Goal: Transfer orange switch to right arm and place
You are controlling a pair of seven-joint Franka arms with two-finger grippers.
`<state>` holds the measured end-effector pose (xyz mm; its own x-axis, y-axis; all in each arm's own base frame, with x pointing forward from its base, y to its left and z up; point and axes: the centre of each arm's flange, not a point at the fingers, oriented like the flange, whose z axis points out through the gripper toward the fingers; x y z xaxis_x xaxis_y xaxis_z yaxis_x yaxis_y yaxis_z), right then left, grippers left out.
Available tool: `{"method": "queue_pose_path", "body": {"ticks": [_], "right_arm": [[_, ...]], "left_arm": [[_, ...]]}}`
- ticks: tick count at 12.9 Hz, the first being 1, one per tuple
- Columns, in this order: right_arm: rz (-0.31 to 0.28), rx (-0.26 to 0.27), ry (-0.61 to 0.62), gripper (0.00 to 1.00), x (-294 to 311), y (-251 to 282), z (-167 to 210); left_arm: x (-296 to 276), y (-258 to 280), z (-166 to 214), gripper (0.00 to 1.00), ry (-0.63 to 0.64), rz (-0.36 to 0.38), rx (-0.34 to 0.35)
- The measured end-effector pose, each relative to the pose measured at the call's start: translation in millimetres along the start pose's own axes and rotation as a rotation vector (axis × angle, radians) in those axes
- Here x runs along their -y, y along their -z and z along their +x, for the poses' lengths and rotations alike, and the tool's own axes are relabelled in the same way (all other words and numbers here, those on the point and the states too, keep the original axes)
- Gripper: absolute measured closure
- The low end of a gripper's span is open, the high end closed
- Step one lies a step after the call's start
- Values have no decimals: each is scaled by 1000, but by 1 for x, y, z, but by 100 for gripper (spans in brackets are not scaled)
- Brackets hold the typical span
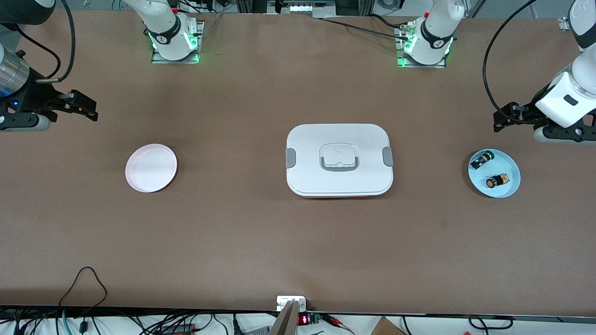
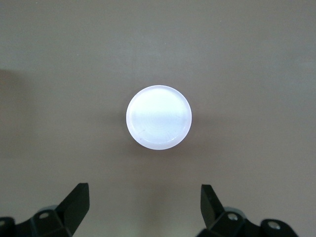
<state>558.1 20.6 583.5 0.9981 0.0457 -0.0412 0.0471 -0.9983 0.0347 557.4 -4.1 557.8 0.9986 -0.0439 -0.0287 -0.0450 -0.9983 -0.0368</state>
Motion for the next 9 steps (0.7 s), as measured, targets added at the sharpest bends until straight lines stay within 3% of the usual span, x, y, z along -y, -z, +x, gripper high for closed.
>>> {"method": "queue_pose_path", "body": {"ticks": [9], "right_arm": [[1, -2, -2, 0, -1, 0, 1]], "left_arm": [[1, -8, 0, 0, 5, -1, 33]]}}
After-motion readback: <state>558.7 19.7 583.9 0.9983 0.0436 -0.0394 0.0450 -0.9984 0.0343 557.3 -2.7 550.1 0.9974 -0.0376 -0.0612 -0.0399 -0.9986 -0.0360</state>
